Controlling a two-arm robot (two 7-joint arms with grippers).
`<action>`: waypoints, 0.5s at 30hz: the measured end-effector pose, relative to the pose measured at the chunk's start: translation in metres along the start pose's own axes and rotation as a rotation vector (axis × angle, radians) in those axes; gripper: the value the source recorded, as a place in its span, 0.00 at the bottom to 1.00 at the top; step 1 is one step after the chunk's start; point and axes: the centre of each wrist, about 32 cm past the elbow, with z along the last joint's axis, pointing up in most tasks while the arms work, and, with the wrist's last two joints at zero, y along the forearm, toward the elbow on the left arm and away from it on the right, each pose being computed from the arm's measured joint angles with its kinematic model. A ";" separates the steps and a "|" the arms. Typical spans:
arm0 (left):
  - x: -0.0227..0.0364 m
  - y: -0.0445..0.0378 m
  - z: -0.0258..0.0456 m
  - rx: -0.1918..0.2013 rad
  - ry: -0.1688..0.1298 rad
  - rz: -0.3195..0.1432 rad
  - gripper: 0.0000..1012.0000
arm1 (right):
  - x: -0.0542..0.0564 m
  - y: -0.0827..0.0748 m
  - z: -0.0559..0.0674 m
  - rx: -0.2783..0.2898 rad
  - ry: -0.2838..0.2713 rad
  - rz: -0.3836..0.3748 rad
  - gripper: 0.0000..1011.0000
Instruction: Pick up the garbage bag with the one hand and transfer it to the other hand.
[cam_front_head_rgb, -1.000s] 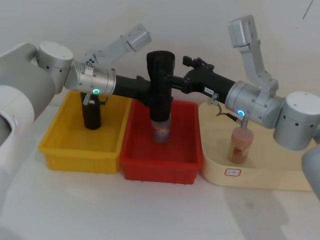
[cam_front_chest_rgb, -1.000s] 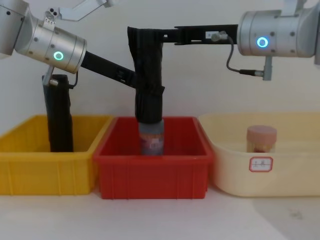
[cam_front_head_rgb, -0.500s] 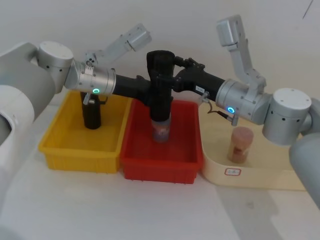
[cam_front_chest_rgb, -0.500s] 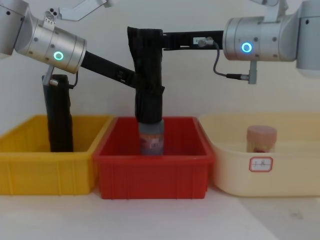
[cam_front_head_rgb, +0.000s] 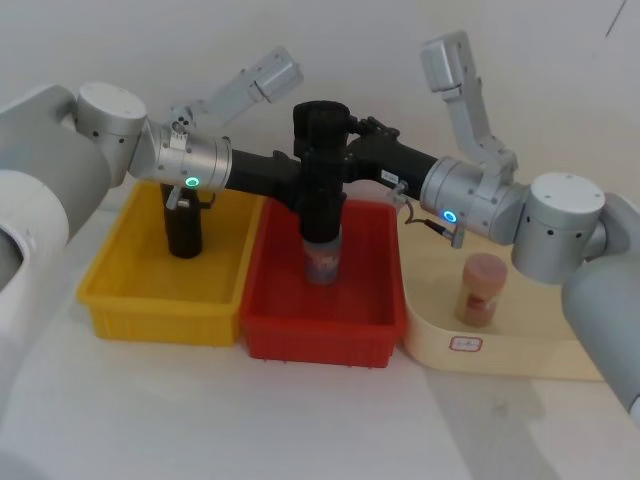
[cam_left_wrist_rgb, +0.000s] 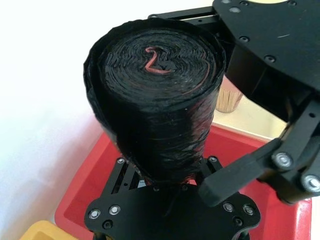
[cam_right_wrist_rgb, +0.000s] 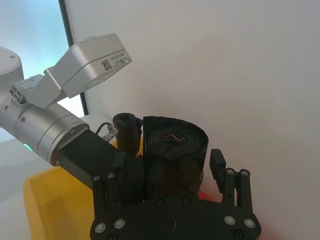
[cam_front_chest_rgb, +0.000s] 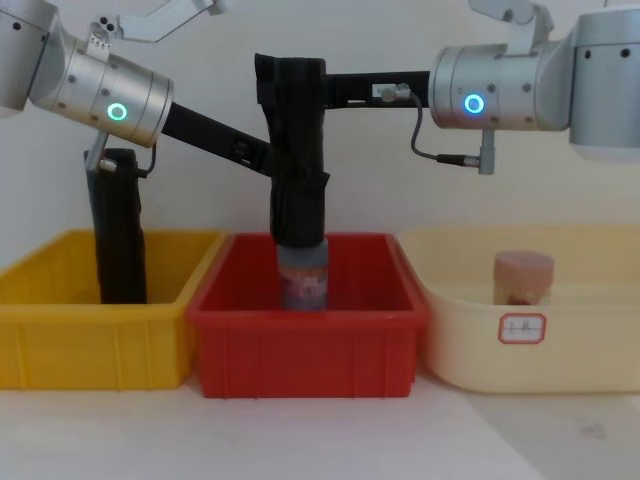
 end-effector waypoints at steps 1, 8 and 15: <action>0.0000 0.0000 0.0000 0.000 0.000 0.000 0.40 | 0.000 0.001 0.000 0.000 0.000 0.001 0.99; 0.0000 0.0000 0.0000 0.000 0.000 0.000 0.40 | 0.001 0.006 -0.002 -0.004 0.002 0.006 0.99; 0.0000 0.0000 0.0000 0.000 0.000 0.000 0.40 | 0.001 0.012 -0.003 -0.006 -0.002 0.011 0.99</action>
